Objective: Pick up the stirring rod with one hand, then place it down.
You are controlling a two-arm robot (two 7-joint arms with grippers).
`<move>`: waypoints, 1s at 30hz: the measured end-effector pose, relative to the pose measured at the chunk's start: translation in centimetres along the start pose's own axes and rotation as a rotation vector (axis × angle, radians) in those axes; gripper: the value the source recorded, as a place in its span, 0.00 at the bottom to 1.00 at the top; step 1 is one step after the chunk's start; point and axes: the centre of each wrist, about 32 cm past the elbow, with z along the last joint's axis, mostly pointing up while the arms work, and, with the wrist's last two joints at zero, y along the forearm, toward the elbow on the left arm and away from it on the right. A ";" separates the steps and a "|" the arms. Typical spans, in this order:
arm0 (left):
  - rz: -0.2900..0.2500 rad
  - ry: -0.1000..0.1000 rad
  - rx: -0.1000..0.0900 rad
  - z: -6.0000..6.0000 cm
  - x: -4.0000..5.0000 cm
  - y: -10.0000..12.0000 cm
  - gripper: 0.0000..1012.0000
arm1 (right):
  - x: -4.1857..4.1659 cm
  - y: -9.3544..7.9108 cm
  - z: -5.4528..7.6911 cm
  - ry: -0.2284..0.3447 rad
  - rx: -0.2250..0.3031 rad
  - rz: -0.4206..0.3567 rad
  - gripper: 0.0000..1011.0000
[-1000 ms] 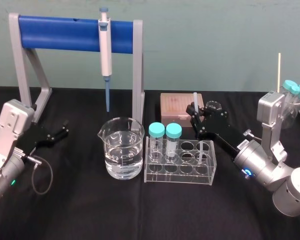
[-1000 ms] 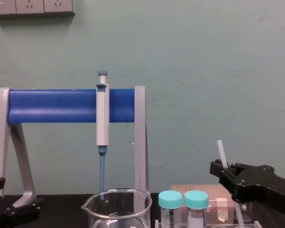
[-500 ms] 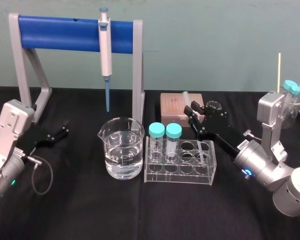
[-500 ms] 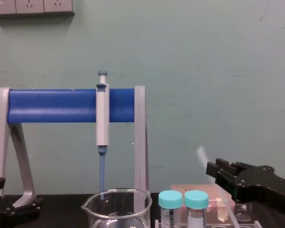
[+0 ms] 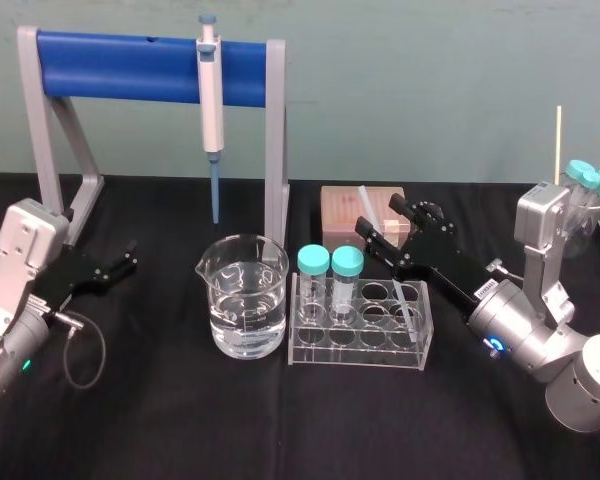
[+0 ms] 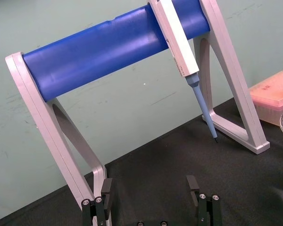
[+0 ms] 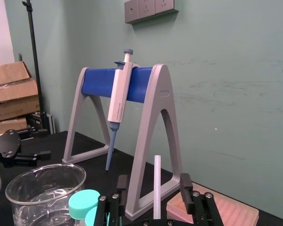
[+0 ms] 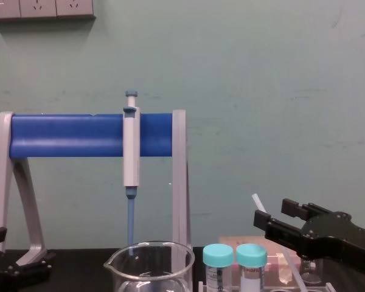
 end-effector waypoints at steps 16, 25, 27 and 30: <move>0.000 0.000 0.000 0.0 0.00 0.0 0.99 | 0.14 -0.1 0.4 -0.003 0.014 -0.014 0.99; 0.000 0.000 0.000 0.0 0.00 0.0 0.99 | 0.70 -1.1 2.6 -0.037 0.088 -0.164 0.99; 0.000 0.000 0.000 0.0 0.00 0.0 0.99 | 0.87 -1.9 2.8 -0.047 0.109 -0.254 0.99; 0.000 0.000 0.000 0.0 0.00 0.0 0.99 | 1.01 -2.6 2.5 -0.054 0.102 -0.331 0.99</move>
